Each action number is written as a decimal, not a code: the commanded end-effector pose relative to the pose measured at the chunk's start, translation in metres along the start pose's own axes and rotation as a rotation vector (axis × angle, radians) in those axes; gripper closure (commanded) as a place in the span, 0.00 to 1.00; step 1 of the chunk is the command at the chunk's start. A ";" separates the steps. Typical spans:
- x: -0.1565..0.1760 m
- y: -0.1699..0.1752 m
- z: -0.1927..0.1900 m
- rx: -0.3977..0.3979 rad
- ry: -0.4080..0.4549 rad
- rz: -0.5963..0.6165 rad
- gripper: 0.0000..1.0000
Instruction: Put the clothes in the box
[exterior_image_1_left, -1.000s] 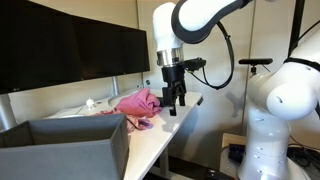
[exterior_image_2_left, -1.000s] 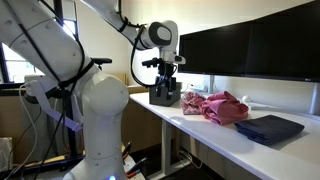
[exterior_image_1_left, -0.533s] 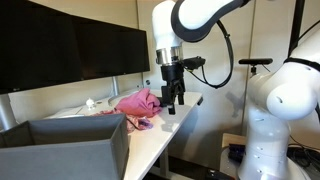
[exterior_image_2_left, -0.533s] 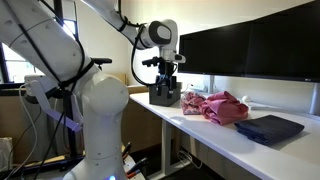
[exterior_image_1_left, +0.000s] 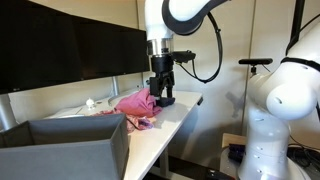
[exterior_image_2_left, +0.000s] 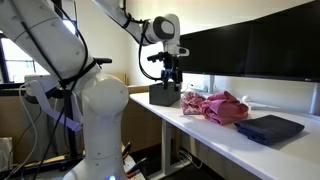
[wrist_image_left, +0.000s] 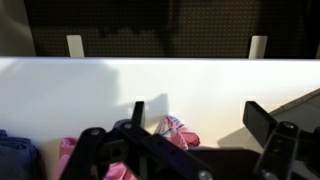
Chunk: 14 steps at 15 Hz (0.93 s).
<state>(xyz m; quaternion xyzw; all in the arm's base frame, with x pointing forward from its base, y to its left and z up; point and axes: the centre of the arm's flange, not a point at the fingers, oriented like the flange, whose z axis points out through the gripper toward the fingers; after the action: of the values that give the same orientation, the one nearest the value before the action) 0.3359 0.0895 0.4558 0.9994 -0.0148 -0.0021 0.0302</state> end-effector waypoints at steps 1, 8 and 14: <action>0.034 -0.008 -0.001 -0.010 0.037 -0.035 0.00; 0.094 -0.042 -0.020 0.047 0.177 -0.079 0.00; 0.141 -0.072 -0.026 0.034 0.284 -0.123 0.00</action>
<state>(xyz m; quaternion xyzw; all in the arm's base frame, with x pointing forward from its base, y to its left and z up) 0.4503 0.1465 0.4826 0.9919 0.0397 0.1204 0.0007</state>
